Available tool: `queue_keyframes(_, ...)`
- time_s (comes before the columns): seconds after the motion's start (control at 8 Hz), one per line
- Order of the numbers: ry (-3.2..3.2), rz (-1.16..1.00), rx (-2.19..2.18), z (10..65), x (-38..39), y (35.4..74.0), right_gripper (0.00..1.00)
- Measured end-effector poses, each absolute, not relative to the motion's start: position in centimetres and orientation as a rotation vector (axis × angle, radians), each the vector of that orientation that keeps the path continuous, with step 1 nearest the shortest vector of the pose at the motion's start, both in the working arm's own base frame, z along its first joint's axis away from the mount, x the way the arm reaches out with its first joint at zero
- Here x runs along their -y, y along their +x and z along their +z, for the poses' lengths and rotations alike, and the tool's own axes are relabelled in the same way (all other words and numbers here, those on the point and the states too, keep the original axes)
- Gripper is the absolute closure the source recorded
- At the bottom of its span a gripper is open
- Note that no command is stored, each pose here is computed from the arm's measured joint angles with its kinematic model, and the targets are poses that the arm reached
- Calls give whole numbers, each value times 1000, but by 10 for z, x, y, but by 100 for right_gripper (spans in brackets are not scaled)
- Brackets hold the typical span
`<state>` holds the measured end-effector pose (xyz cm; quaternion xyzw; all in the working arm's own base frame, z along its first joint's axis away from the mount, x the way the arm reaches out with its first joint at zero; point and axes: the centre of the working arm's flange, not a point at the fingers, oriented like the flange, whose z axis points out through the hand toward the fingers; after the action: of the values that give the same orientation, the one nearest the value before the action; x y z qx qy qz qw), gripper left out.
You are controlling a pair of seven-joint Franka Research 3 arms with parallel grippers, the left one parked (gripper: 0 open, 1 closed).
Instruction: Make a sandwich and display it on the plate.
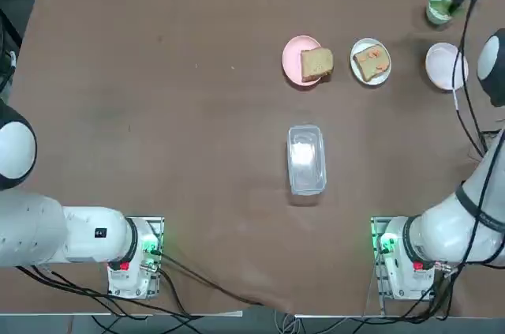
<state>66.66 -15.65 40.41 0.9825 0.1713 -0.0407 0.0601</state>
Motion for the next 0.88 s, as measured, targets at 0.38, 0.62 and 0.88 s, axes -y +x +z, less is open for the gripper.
queue_keyframes(0.38, 3010, -203, -293, 403, 54, 671, 96)
queue_keyframes(0.62, 3002, -247, -221, 385, -2, 666, 96)
queue_keyframes(0.88, 2990, -271, -174, 365, -39, 658, 96)
